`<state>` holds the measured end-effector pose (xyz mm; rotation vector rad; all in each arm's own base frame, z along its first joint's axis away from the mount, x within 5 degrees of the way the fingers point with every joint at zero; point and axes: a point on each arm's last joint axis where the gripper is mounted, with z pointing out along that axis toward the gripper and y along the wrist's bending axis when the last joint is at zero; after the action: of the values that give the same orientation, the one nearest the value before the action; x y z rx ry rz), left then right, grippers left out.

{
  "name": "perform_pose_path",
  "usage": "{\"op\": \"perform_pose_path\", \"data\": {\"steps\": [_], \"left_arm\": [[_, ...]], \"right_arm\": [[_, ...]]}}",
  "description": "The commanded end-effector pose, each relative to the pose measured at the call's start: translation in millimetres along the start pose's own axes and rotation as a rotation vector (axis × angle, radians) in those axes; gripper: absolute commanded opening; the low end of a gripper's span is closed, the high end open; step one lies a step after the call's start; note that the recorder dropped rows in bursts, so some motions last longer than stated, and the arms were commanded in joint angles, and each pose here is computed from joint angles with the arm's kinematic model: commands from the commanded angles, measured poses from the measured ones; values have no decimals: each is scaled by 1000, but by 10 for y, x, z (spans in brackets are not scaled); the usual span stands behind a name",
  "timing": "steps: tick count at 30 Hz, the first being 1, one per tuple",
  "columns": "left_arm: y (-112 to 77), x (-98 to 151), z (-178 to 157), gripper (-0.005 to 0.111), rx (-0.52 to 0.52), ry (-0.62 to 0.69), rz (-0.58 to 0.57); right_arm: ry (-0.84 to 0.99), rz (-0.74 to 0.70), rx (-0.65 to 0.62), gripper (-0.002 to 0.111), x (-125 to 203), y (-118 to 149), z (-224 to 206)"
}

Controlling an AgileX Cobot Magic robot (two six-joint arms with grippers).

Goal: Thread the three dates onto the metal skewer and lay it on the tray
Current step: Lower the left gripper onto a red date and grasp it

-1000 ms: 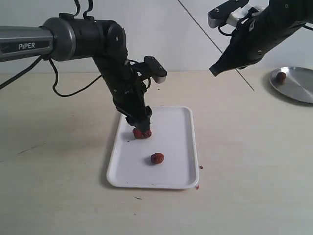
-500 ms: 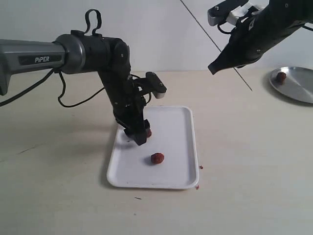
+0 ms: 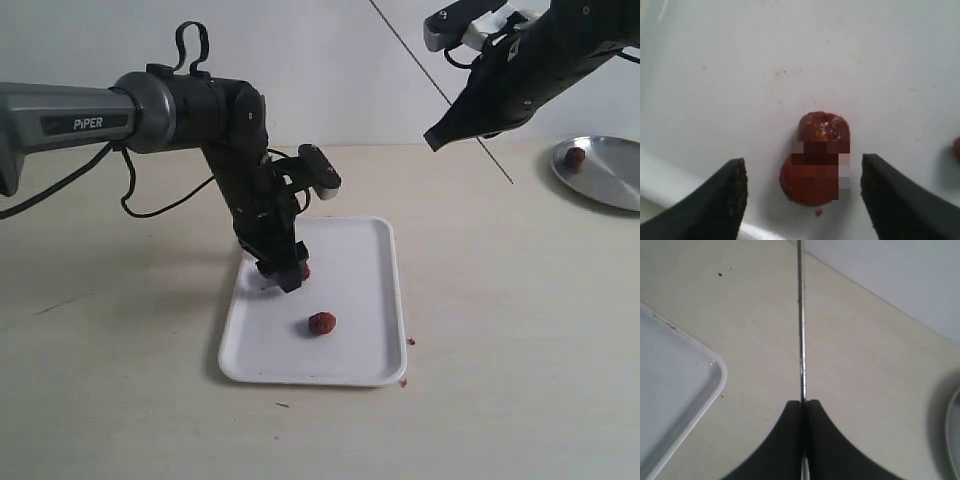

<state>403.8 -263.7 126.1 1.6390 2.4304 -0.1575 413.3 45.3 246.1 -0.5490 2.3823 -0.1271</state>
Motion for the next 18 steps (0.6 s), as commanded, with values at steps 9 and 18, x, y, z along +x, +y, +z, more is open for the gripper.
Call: {"op": "perform_pose_path", "data": {"steps": [9, 18], "left_arm": [[17, -11, 75, 56, -8, -12, -1], [22, -17, 75, 38, -14, -19, -15]], "right_arm": [[-27, -2, 8, 0, -26, -17, -6], [-29, -1, 8, 0, -28, -17, -6]]}}
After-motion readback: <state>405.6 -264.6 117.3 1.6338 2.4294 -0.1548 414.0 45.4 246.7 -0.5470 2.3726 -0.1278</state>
